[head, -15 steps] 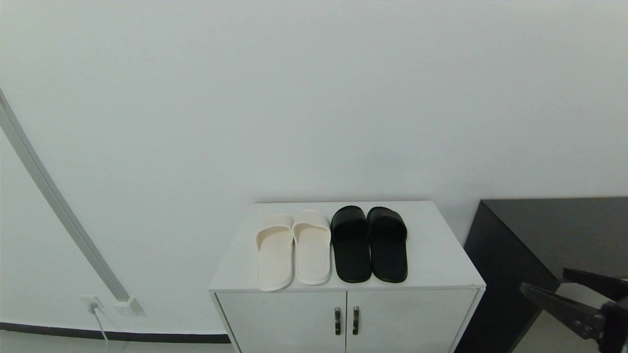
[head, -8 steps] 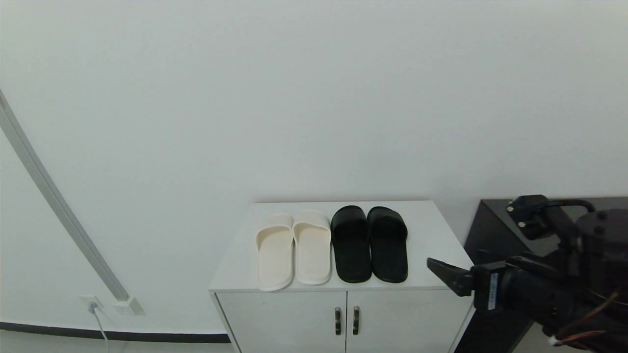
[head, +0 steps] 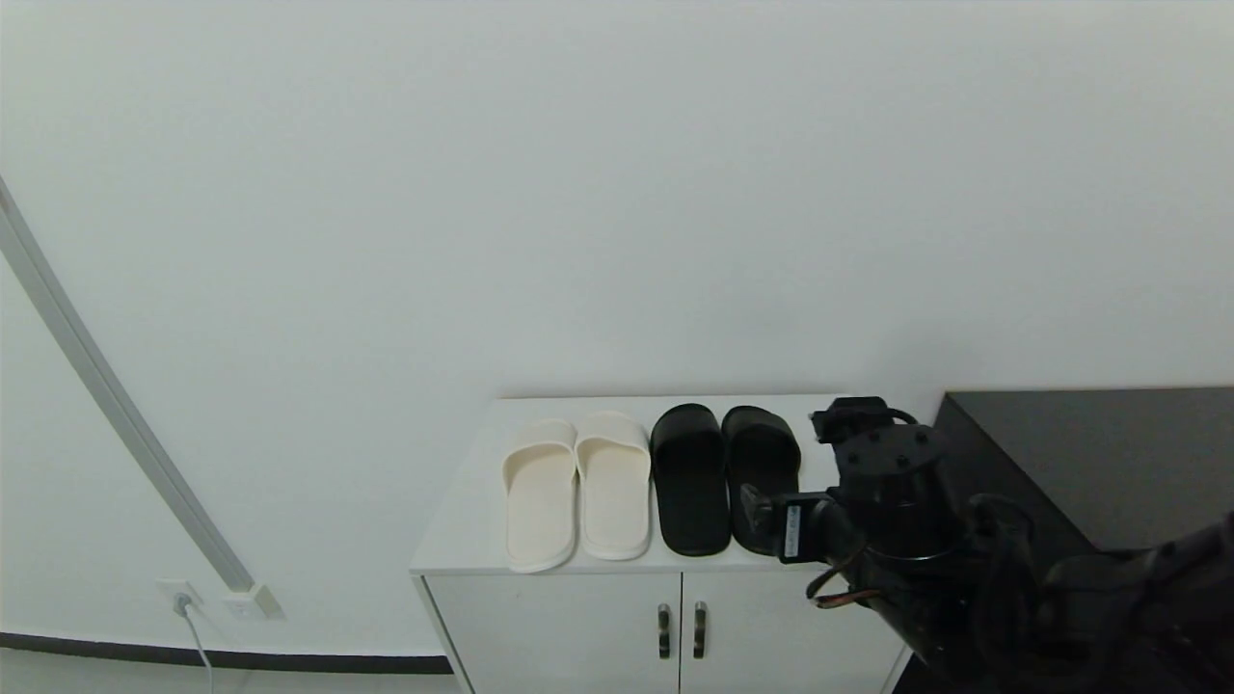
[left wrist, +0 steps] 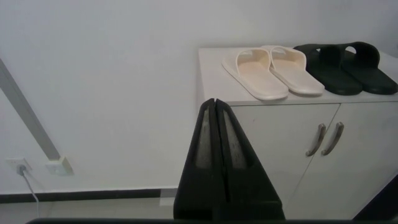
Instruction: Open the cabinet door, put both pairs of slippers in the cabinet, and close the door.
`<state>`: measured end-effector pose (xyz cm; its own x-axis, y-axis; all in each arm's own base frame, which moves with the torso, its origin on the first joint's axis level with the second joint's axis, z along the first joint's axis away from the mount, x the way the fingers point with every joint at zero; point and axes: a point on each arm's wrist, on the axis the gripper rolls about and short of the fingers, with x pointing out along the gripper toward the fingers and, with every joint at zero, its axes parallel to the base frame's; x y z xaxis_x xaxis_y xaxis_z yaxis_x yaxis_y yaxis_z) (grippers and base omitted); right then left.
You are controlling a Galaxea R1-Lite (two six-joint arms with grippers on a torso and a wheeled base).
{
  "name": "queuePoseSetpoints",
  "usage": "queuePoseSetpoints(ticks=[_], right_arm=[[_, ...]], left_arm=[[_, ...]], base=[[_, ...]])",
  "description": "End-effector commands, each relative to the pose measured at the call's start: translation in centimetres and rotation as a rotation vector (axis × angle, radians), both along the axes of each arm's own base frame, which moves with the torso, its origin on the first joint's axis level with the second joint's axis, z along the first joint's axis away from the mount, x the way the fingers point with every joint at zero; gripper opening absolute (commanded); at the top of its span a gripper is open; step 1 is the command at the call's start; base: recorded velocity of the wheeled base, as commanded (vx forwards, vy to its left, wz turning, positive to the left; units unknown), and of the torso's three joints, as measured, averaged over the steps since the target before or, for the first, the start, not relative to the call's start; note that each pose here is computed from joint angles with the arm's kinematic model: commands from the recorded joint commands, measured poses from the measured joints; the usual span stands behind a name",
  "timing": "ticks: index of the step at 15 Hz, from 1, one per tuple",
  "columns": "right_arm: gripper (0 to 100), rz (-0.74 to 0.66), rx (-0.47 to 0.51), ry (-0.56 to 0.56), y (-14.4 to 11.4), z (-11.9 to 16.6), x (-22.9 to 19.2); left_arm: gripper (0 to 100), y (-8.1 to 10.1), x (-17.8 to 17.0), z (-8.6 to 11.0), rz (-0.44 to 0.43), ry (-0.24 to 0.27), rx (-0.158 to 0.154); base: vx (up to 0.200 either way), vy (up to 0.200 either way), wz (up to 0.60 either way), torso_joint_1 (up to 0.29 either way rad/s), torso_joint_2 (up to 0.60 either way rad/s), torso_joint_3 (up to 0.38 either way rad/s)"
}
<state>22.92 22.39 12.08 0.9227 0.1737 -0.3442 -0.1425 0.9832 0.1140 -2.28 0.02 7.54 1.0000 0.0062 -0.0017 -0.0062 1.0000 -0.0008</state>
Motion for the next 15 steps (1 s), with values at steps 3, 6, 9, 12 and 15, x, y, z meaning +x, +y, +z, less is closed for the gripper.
queuePoseSetpoints(ticks=[3, 6, 9, 12, 15], right_arm=[[100, -0.063, -0.053, -0.007, 3.9, -4.2, 4.9], [100, -0.118, -0.069, -0.028, 4.5, -6.0, 9.5], [100, -0.135, -0.069, -0.043, 5.0, -7.0, 11.9], [100, -0.128, -0.089, -0.050, 5.5, -8.5, 13.9], [100, -0.123, -0.086, -0.077, 5.4, -9.2, 16.3]], left_arm=[[0, 0.0, 0.0, 0.0, 0.000, 0.000, -0.001], [0, 0.0, 0.0, 0.0, 0.000, 0.001, -0.001], [0, 0.0, 0.0, 0.0, 0.000, 0.001, -0.001], [0, 0.0, 0.0, 0.0, 0.000, 0.001, -0.002], [0, 0.0, 0.0, 0.0, 0.002, 0.000, -0.004]], base=[[0.000, 0.000, 0.00, 0.000, 0.00, 0.000], [0.000, 0.000, 0.00, 0.000, 0.00, 0.000], [0.000, 0.000, 0.00, 0.000, 0.00, 0.000], [0.000, 0.000, 0.00, 0.000, 0.00, 0.000], [0.000, 0.000, 0.00, 0.000, 0.00, 0.000]])
